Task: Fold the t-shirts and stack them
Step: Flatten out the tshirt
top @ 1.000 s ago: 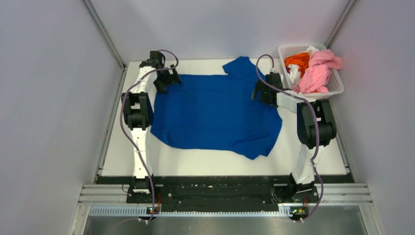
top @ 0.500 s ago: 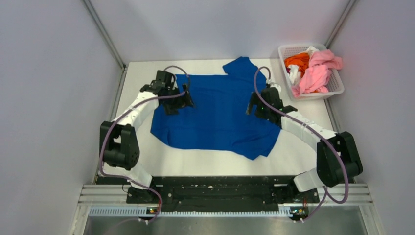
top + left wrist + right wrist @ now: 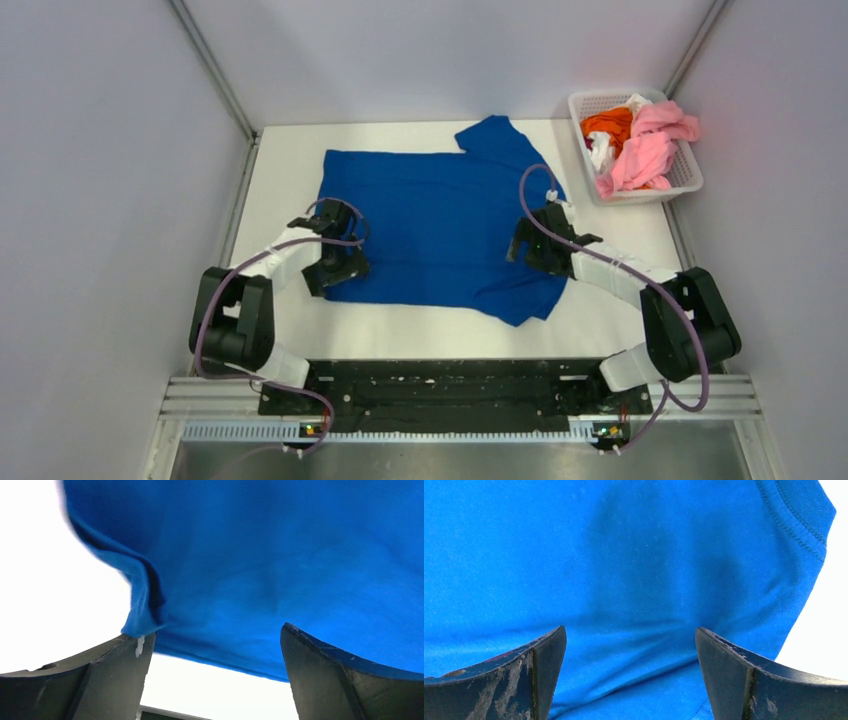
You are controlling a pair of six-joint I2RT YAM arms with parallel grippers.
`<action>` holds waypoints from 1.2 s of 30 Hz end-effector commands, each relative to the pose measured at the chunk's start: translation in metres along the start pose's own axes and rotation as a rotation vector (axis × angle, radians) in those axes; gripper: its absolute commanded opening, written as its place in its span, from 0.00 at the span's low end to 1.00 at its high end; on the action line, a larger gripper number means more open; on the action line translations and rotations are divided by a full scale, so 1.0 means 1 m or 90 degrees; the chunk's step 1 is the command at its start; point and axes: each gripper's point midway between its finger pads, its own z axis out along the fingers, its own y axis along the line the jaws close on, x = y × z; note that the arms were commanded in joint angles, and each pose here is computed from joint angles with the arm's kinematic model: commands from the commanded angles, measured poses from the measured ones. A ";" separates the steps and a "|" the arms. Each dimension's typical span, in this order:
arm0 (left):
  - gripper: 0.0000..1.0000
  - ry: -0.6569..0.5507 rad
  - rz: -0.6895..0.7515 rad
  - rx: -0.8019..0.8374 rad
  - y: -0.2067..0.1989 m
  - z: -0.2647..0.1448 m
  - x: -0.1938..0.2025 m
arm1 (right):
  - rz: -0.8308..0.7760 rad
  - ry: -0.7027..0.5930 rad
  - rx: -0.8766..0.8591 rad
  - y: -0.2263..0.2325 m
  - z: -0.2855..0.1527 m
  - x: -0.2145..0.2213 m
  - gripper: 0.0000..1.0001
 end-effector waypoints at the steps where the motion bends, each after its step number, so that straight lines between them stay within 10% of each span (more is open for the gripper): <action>1: 0.99 -0.091 -0.095 -0.157 0.066 -0.020 -0.005 | 0.016 -0.042 0.008 -0.002 -0.009 -0.013 0.99; 16: 0.99 -0.213 -0.104 0.123 0.001 -0.085 -0.047 | 0.056 -0.017 0.040 -0.045 -0.068 0.028 0.97; 24: 0.99 -0.161 -0.061 0.263 -0.052 -0.068 -0.051 | 0.059 0.027 -0.093 -0.027 -0.081 0.061 0.65; 36: 0.99 -0.119 -0.054 0.246 -0.050 -0.039 -0.038 | 0.050 0.071 -0.093 -0.019 -0.050 0.073 0.54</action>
